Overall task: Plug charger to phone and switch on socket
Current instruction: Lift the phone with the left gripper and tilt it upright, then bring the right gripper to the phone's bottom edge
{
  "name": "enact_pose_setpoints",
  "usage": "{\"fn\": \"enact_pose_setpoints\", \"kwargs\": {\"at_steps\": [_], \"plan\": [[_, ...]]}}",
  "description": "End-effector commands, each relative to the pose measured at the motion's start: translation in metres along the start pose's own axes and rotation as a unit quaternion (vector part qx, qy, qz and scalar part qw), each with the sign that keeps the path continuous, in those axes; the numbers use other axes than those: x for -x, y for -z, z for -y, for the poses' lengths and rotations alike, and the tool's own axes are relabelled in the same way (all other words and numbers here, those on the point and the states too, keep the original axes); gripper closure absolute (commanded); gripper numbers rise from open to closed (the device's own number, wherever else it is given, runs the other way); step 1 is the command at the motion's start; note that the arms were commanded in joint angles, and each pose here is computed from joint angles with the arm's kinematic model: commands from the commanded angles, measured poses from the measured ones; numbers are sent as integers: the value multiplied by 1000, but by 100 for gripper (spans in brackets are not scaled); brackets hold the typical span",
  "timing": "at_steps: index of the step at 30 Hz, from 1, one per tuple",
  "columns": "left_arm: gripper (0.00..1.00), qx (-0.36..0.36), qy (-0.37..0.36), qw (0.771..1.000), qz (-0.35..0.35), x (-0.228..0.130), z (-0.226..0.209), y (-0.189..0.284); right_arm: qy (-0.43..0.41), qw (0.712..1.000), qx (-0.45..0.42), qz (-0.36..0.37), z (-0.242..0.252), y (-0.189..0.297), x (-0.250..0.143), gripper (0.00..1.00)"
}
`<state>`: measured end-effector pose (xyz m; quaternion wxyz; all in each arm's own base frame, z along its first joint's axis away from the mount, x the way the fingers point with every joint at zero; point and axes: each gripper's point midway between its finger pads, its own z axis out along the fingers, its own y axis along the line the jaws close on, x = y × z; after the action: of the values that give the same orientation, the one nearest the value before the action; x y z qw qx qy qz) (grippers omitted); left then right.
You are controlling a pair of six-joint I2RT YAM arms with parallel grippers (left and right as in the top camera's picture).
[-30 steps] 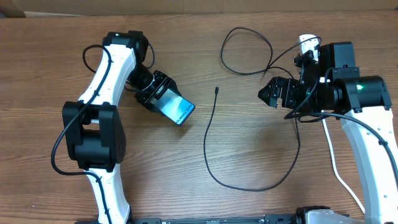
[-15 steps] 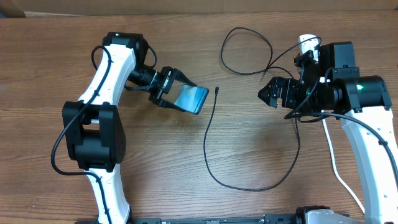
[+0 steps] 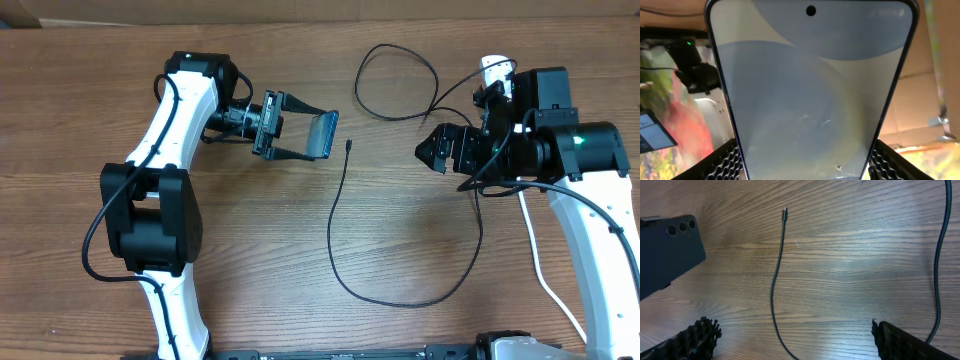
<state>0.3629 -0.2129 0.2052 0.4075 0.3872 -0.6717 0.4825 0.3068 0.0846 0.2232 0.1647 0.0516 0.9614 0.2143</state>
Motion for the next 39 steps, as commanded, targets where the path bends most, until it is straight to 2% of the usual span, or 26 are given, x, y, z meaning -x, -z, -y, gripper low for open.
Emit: {"fn": "enact_pose_setpoints", "kwargs": {"at_steps": [1,15,19,25,31,39], "plan": [[96,-42,-11,998,-51,-22,18,5,4,1000,0,3,-2,0,1,0],[96,-58,-12,996,-60,-24,23,12,3,1000,-1,1,-2,0,1,0],[96,-56,-37,997,-46,-19,21,15,3,1000,-1,1,-2,0,1,0],[96,9,-57,996,73,25,1,27,5,1000,3,5,-3,0,2,0],[96,88,24,970,225,76,-29,52,17,998,57,16,-23,1,10,0],[96,117,81,940,311,95,-41,68,7,995,99,17,-54,-19,23,0]]}}
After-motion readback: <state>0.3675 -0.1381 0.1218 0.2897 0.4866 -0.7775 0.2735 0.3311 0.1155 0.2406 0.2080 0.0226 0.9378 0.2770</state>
